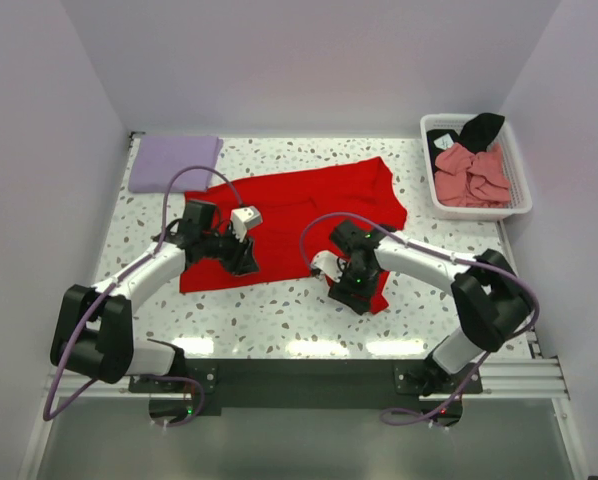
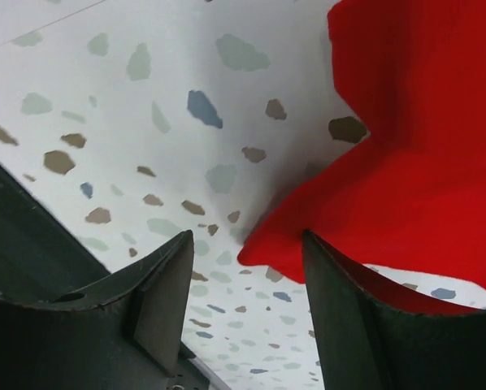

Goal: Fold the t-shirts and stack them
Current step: Fold the tshirt

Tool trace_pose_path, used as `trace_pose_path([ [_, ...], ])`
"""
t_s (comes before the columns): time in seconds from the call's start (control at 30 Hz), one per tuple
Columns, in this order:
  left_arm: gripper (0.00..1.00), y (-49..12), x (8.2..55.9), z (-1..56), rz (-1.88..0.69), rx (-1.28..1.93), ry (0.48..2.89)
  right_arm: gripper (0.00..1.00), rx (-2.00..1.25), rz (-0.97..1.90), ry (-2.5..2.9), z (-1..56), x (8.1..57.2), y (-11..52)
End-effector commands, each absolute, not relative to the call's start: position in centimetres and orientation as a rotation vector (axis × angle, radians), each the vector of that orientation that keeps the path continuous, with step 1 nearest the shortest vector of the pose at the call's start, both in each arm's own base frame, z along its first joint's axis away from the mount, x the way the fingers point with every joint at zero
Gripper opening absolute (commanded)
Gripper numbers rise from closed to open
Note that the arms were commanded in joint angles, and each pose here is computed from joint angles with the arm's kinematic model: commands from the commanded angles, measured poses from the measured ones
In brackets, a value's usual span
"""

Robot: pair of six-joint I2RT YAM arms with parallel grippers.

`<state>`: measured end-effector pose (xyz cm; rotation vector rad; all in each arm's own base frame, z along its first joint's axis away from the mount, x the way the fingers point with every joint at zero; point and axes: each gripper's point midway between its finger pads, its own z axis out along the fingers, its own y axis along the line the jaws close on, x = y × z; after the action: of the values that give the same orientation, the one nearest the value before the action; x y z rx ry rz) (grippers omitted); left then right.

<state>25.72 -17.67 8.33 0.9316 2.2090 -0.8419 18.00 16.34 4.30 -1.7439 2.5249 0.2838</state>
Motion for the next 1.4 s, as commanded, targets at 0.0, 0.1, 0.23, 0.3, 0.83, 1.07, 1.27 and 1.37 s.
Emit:
trace_pose_path([
  [0.0,0.41,-17.8,27.6,10.1,-0.785,0.909,2.132,0.59,-1.709,0.075,2.49,2.9,20.3,16.7],
  [0.1,0.41,-17.6,28.1,10.2,-0.757,0.906,2.132,0.4,-1.682,-0.008,2.508,2.4,21.4,16.5],
  [0.23,0.4,-17.5,28.3,10.1,-0.743,0.924,2.132,0.0,-1.657,-0.096,2.441,3.8,23.3,15.9],
  [0.3,0.4,-17.6,28.4,10.3,-0.744,0.932,2.123,0.0,-1.627,-0.079,2.413,5.4,24.5,16.1],
  [0.83,0.38,-18.2,29.6,9.7,-0.783,0.986,2.131,0.11,-1.306,0.266,2.556,6.4,35.8,13.4],
  [1.07,0.38,-18.1,30.2,9.8,-0.783,0.97,2.137,0.51,-1.033,0.156,2.639,7.7,40.5,11.3],
  [1.27,0.38,-17.9,29.6,9.9,-0.802,0.959,2.122,0.49,-0.98,0.354,2.581,12.6,36.7,10.5],
  [1.37,0.38,-18.0,29.3,10.1,-0.809,0.958,2.118,0.45,-1.072,0.475,2.532,13.3,33.4,13.0],
])
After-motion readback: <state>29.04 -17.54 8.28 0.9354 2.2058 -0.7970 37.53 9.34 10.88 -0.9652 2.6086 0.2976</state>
